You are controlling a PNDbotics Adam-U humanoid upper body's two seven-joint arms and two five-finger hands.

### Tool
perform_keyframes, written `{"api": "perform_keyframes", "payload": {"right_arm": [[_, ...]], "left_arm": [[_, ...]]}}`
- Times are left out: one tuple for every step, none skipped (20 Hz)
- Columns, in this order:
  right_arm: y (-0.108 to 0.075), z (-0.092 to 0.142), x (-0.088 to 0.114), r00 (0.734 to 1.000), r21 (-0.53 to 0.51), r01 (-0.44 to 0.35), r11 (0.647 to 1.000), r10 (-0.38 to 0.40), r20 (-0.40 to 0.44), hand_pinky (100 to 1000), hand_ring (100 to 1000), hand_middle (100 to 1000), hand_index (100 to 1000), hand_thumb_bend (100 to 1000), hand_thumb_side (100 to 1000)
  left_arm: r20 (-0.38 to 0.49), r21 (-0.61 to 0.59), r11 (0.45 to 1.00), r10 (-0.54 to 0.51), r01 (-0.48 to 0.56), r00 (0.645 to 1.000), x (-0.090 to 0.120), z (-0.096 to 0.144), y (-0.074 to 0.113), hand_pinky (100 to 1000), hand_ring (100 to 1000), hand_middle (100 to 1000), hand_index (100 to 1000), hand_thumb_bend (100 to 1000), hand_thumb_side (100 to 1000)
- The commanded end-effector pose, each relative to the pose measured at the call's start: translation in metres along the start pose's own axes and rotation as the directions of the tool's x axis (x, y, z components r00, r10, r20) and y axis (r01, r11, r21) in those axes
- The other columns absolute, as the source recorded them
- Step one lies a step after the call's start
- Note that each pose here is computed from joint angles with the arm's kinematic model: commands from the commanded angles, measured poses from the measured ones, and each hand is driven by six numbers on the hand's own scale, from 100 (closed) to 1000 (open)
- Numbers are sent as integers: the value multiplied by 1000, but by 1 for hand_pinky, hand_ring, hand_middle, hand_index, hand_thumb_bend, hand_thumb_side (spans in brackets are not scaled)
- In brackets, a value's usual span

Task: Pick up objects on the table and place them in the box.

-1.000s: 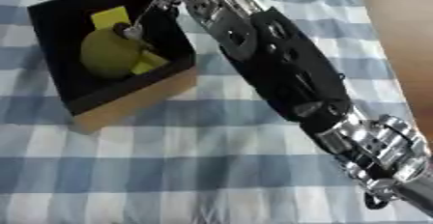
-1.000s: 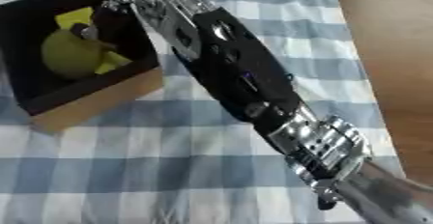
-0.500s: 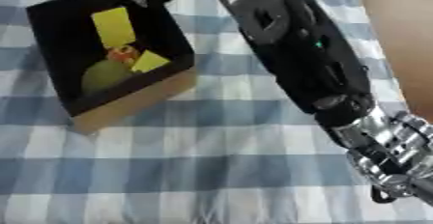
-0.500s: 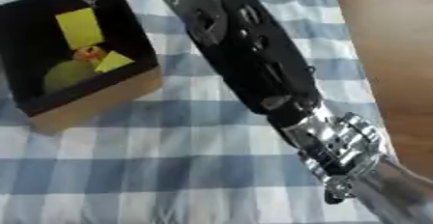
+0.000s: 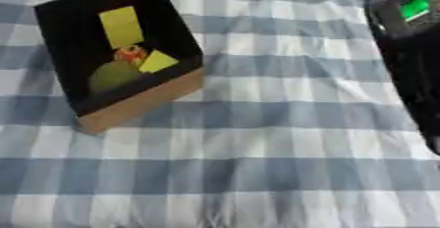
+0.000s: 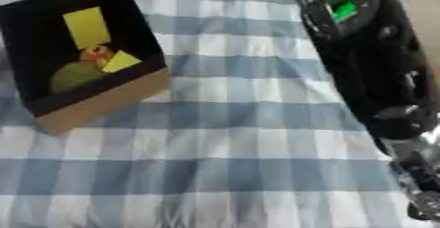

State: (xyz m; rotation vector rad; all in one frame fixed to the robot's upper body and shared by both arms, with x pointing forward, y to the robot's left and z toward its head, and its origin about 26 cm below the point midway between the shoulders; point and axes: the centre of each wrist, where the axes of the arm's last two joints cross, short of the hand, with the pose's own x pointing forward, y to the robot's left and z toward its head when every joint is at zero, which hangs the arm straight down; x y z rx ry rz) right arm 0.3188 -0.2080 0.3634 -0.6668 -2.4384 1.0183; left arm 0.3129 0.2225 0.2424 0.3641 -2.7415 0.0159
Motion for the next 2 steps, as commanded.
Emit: {"api": "perform_keyframes", "payload": {"right_arm": [[-32,18,9,1000,-109,-18,994,19,6,845,856,631,852,100,496],[-33,25,5,1000,-130,-12,991,11,-13,835,842,601,843,100,499]], "left_arm": [[31,14,999,-37,37,999,3,-6,9,755,850,757,809,467,670],[29,20,999,-43,42,999,3,-5,10,755,850,757,809,467,670]]}}
